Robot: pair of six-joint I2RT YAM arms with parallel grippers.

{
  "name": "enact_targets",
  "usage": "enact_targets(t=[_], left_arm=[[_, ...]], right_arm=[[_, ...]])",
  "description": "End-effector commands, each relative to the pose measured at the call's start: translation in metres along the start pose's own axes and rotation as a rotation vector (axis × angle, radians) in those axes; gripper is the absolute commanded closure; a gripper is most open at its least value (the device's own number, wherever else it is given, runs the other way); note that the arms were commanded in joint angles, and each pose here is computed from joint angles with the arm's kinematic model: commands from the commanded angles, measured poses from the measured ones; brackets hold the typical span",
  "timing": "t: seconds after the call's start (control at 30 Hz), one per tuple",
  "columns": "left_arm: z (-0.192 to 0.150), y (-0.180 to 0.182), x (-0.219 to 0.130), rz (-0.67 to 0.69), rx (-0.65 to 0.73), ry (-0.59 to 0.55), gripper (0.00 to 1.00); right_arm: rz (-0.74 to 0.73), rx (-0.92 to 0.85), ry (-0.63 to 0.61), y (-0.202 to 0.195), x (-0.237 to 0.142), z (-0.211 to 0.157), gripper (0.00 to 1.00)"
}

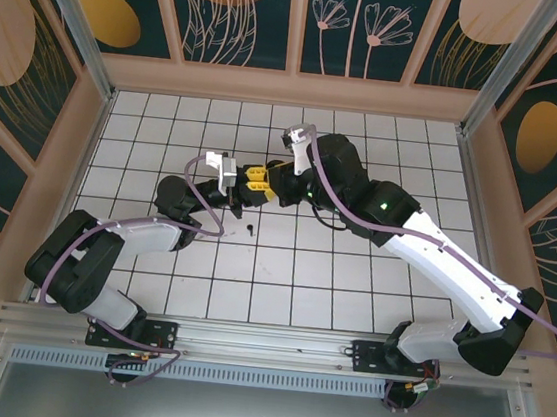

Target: Insert the wireless bluetooth earbuds into the charging case

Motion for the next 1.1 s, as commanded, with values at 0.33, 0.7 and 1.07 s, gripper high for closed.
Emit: enact_targets(t=[0.33, 0.7, 1.07], left_arm=[[0.005, 0.0, 0.006, -0.011, 0.01, -0.018, 1.0], [0.01, 0.0, 0.007, -0.008, 0.031, -0.032, 1.0], [0.014, -0.003, 0.009, -0.023, 0.043, -0.037, 1.0]], right_arm=[[-0.085, -0.001, -0.18, -0.012, -0.046, 0.048, 0.92], [-0.068, 0.013, -0.154, -0.011, -0.045, 0.036, 0.92], [-0.037, 0.022, -0.125, -0.006, -0.025, 0.025, 0.93]])
Point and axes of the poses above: each hand's point on the last joint's axis, 136 mm out from that joint toward the fingers, its own x axis out along the fingers, its own y axis along the line the jaws close on, z = x × y, the point moved 2 cm from there along -x, back along the fingers, and after that the axes turned 14 degrees about -x, right-handed, at the moved point
